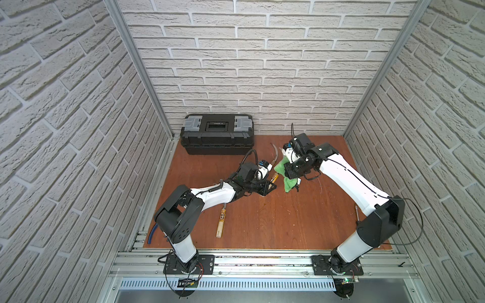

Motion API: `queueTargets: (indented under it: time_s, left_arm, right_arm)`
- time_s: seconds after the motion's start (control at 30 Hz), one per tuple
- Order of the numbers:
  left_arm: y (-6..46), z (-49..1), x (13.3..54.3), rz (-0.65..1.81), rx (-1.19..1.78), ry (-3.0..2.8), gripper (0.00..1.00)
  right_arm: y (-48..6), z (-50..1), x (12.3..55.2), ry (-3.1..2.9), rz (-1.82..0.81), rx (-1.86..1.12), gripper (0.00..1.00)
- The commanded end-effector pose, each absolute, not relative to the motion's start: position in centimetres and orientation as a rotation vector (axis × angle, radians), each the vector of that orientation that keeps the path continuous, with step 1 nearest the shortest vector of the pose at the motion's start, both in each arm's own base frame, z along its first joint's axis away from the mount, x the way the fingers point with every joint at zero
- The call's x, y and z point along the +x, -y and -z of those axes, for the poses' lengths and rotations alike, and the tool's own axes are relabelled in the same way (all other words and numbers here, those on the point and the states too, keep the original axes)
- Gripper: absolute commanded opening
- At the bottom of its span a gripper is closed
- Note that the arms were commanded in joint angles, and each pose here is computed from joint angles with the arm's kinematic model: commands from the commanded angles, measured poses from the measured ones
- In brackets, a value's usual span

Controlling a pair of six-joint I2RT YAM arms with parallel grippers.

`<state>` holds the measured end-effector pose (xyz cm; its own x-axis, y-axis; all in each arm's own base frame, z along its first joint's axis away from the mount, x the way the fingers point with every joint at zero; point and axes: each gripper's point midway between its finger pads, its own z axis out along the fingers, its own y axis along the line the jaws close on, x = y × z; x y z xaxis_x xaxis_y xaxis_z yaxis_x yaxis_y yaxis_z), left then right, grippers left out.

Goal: Wipe small sickles with rags
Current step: Wipe the small sickle.

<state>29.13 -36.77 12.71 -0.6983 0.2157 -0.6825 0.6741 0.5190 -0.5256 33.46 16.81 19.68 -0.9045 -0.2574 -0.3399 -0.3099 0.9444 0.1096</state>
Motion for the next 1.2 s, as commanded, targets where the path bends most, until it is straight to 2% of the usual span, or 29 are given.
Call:
queueTargets:
  time_s: [0.0,0.43,0.8,1.17]
  left_arm:
    - [36.6,-13.7,29.0,1.026,0.793,-2.168,0.0]
    - [37.5,-17.6,26.1,1.056,0.854,-2.042,0.0]
    - [37.4,-18.5,23.0,1.07,0.965,-2.012,0.0]
    - [35.8,-18.5,22.3,1.028,0.951,-2.031,0.0]
  right_arm:
    - [-17.8,-20.5,34.2,-2.751,-0.257,-0.403,0.03]
    - [-17.4,-13.8,36.4,-2.847,-0.17,-0.335,0.03]
    - [-16.8,-12.7,39.3,-2.834,-0.214,-0.316,0.02]
    - [-17.3,-12.6,42.0,-2.814,-0.267,-0.355,0.02]
